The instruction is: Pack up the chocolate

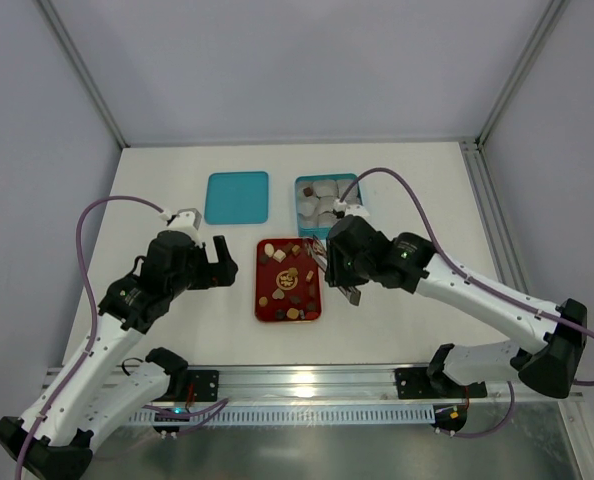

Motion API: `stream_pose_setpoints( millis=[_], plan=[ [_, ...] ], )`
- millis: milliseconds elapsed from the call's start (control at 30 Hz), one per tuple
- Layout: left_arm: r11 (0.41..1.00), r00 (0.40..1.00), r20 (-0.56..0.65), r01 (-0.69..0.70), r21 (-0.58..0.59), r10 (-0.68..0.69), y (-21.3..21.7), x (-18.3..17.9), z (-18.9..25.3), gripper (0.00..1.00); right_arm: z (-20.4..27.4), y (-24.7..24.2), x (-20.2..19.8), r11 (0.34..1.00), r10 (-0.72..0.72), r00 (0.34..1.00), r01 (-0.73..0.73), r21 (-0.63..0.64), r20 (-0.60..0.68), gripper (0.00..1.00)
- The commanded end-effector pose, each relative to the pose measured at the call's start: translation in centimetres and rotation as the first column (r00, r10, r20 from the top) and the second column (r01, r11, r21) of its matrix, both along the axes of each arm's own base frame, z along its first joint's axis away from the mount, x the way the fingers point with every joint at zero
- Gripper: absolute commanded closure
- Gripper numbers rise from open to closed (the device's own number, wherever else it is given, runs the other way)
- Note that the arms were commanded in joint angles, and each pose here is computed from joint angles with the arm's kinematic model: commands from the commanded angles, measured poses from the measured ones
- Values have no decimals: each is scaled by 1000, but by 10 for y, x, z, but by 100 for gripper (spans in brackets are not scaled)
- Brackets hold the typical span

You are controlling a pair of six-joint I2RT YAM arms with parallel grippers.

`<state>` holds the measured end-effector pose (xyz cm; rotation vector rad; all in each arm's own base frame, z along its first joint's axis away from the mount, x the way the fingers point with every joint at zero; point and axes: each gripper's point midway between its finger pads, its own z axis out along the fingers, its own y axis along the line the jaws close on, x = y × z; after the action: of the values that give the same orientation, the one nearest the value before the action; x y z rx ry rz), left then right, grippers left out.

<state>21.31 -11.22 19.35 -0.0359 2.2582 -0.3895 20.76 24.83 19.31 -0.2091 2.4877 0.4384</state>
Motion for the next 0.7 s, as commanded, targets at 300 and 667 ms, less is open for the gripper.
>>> stream_pose_setpoints(
  millis=[300,667],
  plan=[
    [1000,999,35,22,-12,-21,-3,2,7,0,-15,1,-44,994,-106,993,106,-8,-60,61],
    [1000,999,41,23,-12,-23,-4,0,8,0,-36,8,-52,994,-106,989,105,-19,-104,61]
  ],
)
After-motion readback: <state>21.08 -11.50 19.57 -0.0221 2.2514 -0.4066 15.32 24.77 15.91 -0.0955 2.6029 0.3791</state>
